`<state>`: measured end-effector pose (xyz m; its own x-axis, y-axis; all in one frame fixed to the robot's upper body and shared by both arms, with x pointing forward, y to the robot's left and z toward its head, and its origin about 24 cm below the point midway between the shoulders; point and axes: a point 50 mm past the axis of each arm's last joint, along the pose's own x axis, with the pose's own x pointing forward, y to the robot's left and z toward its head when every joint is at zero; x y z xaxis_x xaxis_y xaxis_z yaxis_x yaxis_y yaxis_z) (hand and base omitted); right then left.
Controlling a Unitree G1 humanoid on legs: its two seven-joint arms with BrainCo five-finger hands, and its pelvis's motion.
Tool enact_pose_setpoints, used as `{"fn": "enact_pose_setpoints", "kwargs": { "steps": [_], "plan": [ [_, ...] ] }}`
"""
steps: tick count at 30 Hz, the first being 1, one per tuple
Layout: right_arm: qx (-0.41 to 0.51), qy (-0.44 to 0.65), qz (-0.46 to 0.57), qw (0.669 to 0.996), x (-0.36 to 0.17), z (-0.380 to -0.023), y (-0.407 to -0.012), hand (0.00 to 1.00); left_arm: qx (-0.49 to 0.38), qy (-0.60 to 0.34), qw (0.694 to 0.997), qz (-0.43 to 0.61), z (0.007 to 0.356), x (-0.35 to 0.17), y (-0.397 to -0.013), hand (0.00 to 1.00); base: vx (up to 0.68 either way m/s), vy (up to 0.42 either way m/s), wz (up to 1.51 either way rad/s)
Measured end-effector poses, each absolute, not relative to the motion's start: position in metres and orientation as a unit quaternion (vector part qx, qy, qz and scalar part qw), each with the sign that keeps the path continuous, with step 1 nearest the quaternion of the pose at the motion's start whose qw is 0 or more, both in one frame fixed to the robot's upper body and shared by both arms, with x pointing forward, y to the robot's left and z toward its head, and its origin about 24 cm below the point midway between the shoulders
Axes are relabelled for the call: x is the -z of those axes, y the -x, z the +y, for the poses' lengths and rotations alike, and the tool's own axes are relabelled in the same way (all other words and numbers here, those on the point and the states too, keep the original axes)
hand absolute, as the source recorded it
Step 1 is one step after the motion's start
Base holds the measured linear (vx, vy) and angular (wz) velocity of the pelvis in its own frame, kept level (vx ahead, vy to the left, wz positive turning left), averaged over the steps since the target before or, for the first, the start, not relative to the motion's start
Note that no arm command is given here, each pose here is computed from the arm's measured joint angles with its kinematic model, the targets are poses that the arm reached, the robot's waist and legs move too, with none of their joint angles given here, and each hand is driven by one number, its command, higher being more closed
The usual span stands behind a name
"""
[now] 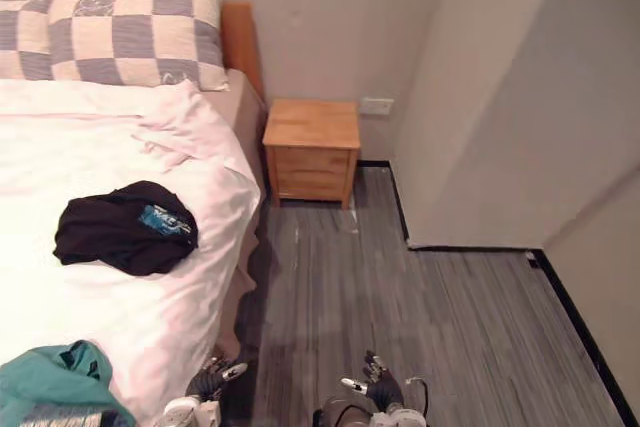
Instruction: Tidy the bed and pick cloth on bed and put in laundry
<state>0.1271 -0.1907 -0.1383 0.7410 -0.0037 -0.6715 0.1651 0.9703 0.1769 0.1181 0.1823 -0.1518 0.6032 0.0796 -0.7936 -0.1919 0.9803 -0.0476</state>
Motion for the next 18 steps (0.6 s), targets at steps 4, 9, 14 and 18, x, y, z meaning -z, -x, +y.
{"fn": "enact_pose_setpoints", "kwargs": {
  "steps": [4, 9, 14, 18],
  "plan": [
    [0.056, -0.115, 0.344, 0.930, 0.135, -0.188, -0.137, 0.00, -0.111, 0.082, 0.885, 0.444, 0.191, 0.153, -0.112, 0.00, 0.55, -0.250, -0.33],
    [0.044, -0.100, 0.335, 0.936, 0.129, -0.191, -0.147, 0.00, -0.119, 0.111, 0.894, 0.418, 0.182, 0.149, -0.121, 0.00, 0.46, -0.355, -0.01],
    [0.012, -0.084, 0.339, 0.937, 0.128, -0.186, -0.155, 0.00, -0.110, 0.103, 0.908, 0.392, 0.186, 0.146, -0.114, 0.00, 0.41, -0.211, -0.29],
    [-0.002, -0.038, 0.339, 0.940, 0.125, -0.194, -0.159, 0.00, -0.082, 0.086, 0.914, 0.387, 0.184, 0.144, -0.118, 0.00, 0.50, -0.058, 0.28]
  ]
}}
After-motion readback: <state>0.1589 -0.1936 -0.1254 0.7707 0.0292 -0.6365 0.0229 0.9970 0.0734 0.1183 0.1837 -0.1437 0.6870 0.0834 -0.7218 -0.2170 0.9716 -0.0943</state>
